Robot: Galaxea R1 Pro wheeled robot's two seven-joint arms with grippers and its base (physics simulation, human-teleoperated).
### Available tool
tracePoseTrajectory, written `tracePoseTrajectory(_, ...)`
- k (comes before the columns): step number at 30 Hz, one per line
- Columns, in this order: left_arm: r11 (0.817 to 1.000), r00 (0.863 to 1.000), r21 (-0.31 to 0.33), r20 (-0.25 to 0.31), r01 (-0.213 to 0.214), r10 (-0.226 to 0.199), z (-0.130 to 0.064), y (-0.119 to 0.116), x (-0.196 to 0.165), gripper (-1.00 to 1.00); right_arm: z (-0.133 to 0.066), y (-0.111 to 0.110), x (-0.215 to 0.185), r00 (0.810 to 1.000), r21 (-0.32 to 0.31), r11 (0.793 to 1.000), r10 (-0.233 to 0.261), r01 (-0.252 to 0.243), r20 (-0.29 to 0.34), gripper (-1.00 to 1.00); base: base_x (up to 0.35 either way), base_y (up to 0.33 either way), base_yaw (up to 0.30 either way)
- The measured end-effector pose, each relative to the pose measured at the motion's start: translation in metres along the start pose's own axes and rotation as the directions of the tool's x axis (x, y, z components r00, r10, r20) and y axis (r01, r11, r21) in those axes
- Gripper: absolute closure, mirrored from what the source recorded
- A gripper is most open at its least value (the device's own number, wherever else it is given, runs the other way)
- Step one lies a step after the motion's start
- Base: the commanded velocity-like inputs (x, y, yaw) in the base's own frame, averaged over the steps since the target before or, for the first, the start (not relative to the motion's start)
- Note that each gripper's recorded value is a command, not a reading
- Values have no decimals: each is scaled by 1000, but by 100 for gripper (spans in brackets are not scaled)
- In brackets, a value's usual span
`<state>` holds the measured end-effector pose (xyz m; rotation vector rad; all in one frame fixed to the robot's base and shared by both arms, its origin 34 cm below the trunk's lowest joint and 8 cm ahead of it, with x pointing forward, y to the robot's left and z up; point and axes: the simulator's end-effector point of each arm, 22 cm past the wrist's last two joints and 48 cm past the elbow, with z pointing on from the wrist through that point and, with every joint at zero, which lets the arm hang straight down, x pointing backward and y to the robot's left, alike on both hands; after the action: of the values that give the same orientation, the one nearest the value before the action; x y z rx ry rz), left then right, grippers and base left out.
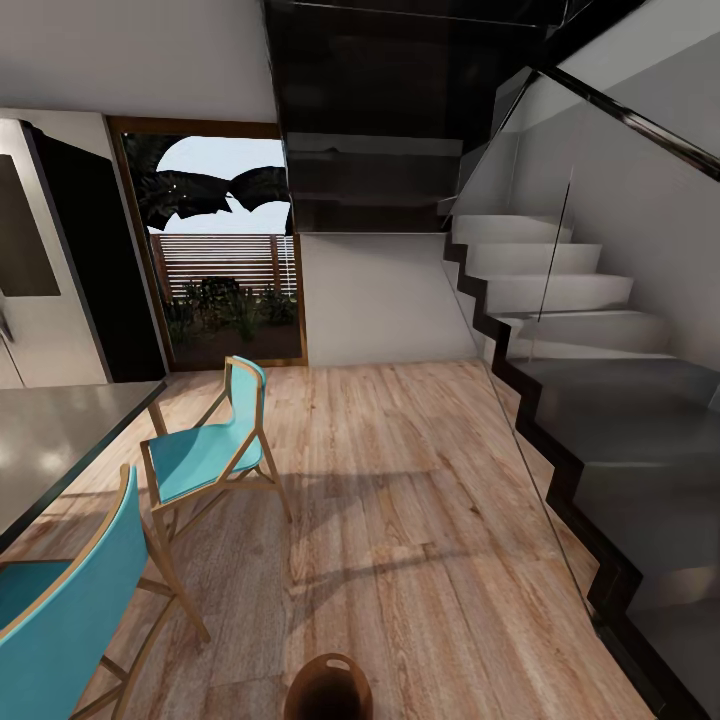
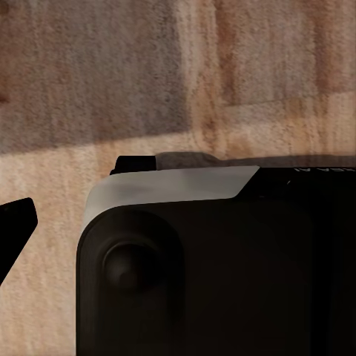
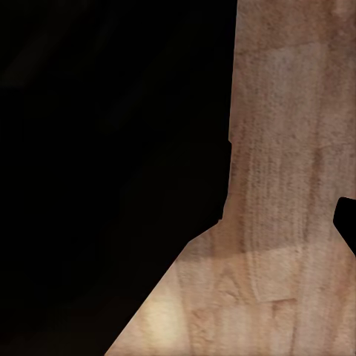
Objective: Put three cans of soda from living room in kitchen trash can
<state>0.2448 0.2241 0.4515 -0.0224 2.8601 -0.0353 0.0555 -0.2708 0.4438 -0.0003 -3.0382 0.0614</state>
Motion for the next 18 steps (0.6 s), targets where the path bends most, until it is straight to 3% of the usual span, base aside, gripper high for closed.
tracePoseTrajectory(18,1000,1000,0,0,0,0,0,0,0,-100,0,0,0,1000,0,1000,0,0,0,-100,0,0,0)
